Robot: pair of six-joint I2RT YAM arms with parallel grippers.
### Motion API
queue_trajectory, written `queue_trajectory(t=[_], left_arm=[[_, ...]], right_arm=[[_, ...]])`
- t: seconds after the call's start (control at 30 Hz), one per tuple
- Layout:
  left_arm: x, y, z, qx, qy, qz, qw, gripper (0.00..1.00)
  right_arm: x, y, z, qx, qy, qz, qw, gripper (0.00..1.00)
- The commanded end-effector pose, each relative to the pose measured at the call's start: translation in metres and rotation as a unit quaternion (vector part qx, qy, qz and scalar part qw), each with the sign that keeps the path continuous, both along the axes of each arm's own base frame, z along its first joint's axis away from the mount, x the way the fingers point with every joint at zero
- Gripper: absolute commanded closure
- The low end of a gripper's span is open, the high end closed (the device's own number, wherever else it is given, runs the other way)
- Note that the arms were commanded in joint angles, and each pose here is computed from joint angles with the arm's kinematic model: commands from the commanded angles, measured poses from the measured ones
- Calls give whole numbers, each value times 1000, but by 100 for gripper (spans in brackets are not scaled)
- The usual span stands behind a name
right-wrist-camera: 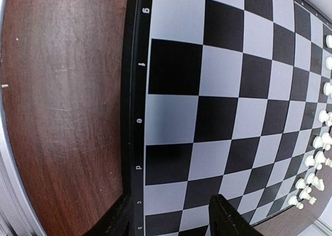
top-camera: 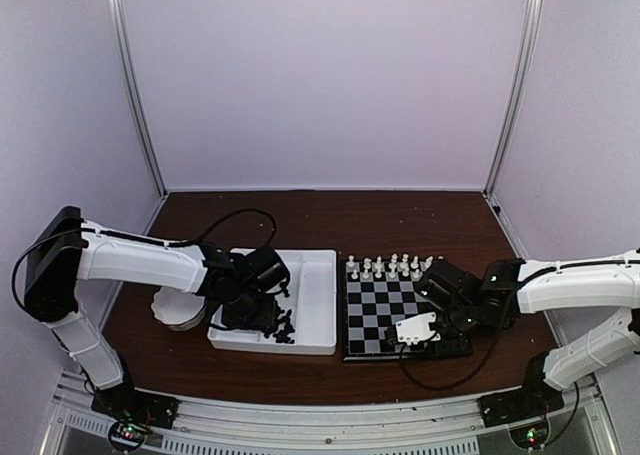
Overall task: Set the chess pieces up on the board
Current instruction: Move the storage box to the center of the board, then pick up the knight from the storage box.
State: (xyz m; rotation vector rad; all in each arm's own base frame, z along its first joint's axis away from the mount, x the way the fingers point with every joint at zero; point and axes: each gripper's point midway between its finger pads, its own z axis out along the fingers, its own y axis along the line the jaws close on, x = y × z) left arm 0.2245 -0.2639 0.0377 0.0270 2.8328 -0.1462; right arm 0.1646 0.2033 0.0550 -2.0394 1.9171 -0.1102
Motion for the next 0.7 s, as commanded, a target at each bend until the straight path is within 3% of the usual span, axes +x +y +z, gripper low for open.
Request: queue_trajectory(t=[0.0, 0.17, 0.33, 0.5, 0.67], left_arm=[[-27, 8, 0, -3, 10, 27, 1000, 100], [-41, 8, 19, -14, -4, 9, 1000, 100], [-48, 6, 41, -31, -19, -11, 999, 66], [-35, 8, 92, -32, -79, -52, 995, 54], [22, 40, 176, 6, -204, -68, 977, 39]], right_arm=[[0, 14, 26, 44, 15, -2, 999, 48], [9, 33, 59, 81, 23, 12, 996, 48], [22, 71, 92, 122, 40, 23, 991, 48], [35, 112, 113, 164, 68, 25, 984, 48], [53, 149, 126, 181, 66, 28, 981, 55]])
